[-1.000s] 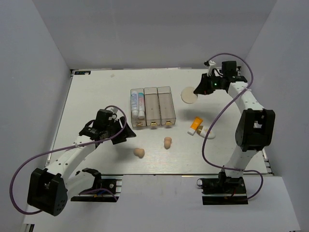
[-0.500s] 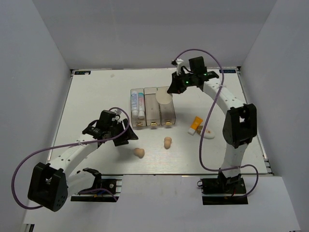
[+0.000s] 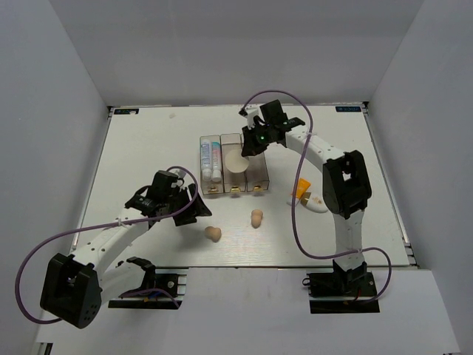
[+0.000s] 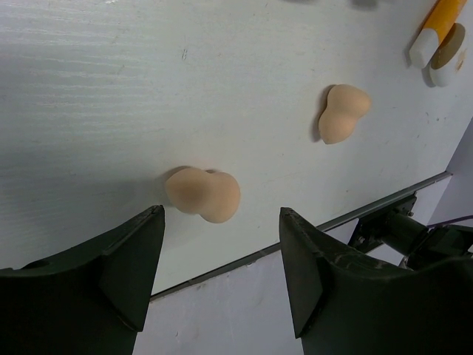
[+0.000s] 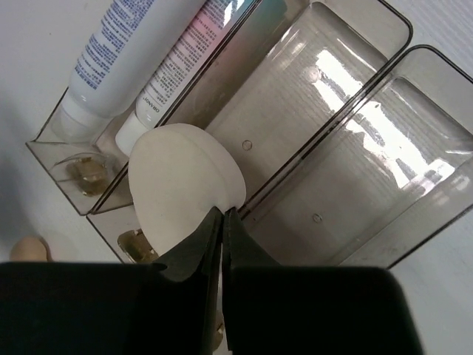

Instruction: Organize the makeup

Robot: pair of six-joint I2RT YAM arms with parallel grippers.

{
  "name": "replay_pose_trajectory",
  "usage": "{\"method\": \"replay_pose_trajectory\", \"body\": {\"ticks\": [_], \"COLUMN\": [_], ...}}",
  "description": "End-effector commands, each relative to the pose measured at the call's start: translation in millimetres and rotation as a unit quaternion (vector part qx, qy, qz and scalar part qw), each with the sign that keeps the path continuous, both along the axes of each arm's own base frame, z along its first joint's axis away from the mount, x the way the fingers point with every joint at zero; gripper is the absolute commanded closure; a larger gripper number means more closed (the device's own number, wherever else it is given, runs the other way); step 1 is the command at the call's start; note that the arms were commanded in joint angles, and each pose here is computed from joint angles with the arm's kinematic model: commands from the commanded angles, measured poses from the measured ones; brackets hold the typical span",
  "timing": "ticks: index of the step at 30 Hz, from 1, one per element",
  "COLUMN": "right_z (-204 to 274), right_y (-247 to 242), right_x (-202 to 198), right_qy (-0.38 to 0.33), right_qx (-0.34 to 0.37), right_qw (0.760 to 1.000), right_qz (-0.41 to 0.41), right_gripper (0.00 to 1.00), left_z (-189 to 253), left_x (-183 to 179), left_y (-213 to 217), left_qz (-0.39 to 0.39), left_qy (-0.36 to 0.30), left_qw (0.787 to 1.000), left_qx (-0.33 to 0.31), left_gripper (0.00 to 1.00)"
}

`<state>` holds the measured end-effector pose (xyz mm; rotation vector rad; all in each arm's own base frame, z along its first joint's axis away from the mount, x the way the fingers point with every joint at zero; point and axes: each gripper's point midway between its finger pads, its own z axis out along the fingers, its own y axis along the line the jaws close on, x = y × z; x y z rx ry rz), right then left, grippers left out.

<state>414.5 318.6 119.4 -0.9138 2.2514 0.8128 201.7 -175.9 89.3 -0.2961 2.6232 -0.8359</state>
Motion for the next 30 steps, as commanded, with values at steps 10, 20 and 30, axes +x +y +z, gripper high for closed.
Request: {"method": "replay_pose_trajectory", "body": {"ticks": [10, 20, 30], "right_z": [7, 73, 50], "right_y": [16, -6, -84], "right_x": [17, 8, -25], "right_qy": [-0.036, -0.090, -0.071], "right_qx": [-0.004, 0.025, 0.008], "right_qw": [0.999, 0.996, 0.996], "right_qz": [-0.010, 0.000, -0.049], "right_gripper": [0.42, 0.49, 0.46], "left_z": [3, -14, -40], "left_x": [-3, -2, -1], "left_y": [-4, -22, -38], "left_qz": [-0.005, -0.033, -0.035], "left_qy": [0.000, 0.039, 0.098], "left_qw": [1.000, 0.999, 0.992], "left_qx": [0.002, 0.016, 0.068], "left_gripper": [0.26, 0.30, 0.33]}}
